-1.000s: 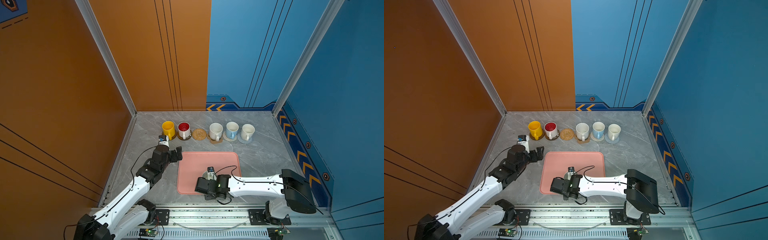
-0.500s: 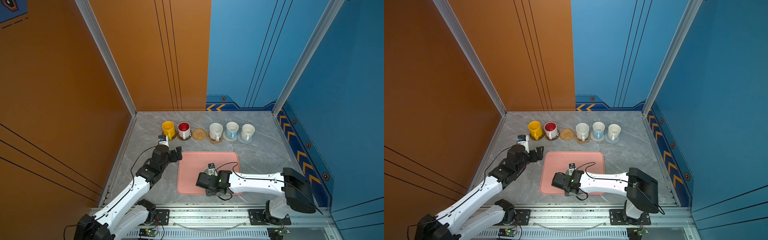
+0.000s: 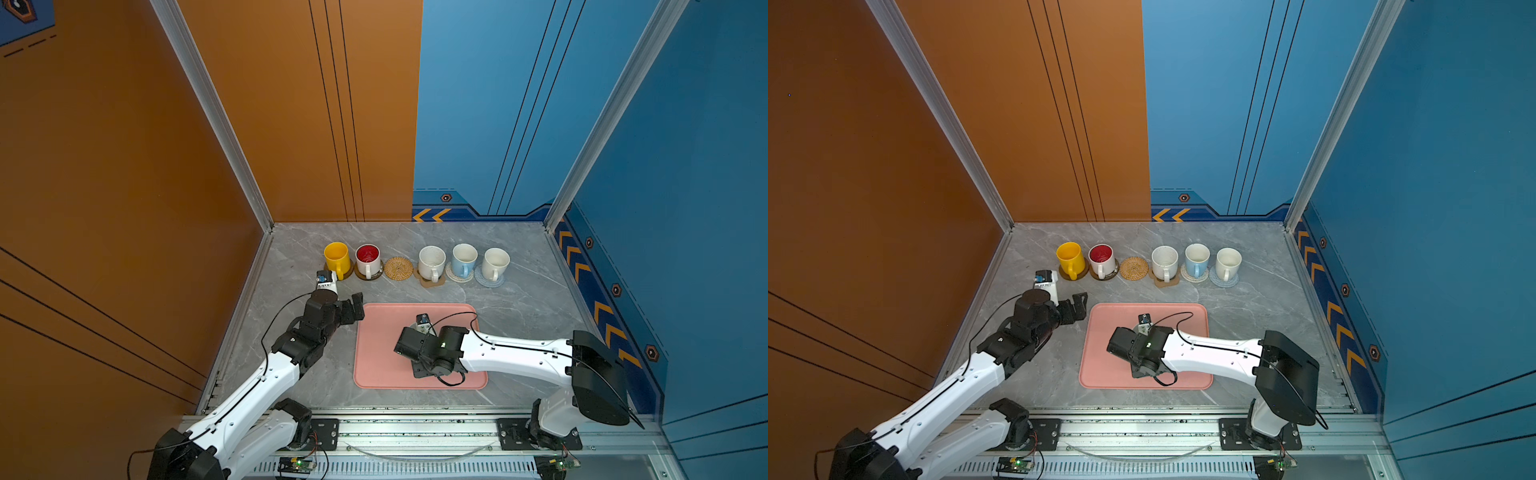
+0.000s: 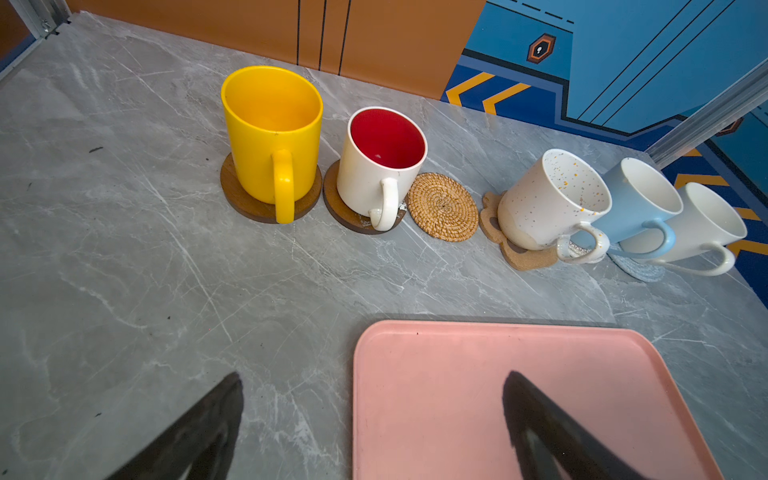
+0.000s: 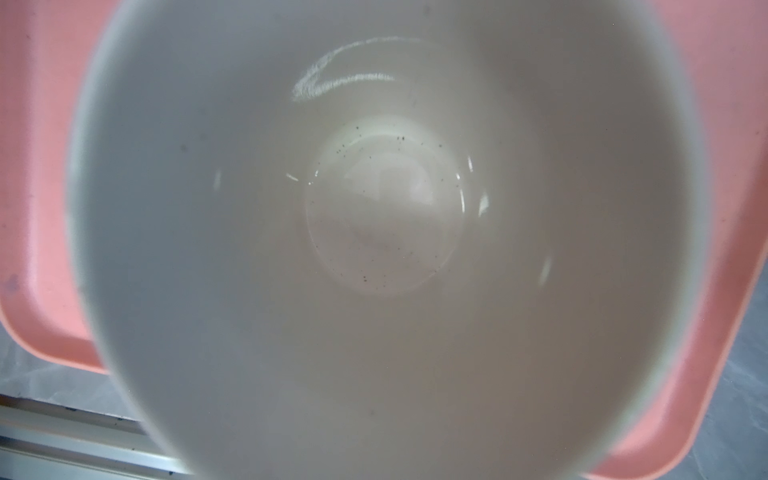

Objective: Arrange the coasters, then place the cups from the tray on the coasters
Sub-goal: 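Carry the purple-handled mug with the right gripper toward the row of coasters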

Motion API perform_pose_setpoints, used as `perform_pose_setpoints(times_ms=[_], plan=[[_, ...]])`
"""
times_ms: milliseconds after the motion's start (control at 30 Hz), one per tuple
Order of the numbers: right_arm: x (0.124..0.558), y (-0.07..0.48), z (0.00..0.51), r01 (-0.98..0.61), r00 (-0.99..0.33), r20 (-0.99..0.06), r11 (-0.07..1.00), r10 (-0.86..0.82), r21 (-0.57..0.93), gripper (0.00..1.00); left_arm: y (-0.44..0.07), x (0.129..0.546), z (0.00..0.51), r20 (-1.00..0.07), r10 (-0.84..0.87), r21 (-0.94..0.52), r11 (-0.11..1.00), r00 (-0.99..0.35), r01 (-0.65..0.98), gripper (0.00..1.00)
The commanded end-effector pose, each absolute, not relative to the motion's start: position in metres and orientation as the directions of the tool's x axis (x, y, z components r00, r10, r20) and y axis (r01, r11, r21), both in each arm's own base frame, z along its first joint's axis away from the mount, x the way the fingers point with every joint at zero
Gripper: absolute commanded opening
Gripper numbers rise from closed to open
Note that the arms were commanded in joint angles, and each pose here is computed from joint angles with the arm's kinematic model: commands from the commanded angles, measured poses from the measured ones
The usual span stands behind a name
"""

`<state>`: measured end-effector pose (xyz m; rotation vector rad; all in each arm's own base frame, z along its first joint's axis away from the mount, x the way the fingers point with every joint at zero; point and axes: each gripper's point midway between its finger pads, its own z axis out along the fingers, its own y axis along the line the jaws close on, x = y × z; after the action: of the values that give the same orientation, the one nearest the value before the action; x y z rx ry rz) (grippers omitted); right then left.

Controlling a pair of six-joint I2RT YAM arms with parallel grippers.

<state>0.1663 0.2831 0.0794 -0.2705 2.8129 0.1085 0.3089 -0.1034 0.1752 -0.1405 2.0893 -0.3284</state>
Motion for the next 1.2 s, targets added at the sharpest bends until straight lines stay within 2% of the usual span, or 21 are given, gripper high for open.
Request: perform_pose_setpoints(times_ms=[0,1167], plan=[[0.184,0.286,0.109,-0.231,-0.899,-0.393,0.971,-0.191,0.055,0.0,-0.094,0.308,0.17,-0.821,-0.249,-0.285,0.959,-0.514,-0.009,0.98],[0.257,0.302,0.128,-0.265,-0.888,-0.416,0.958,-0.197,0.111,0.0,-0.095,0.323,0.156,-0.804,-0.256,-0.286,0.958,-0.537,-0.028,0.98]])
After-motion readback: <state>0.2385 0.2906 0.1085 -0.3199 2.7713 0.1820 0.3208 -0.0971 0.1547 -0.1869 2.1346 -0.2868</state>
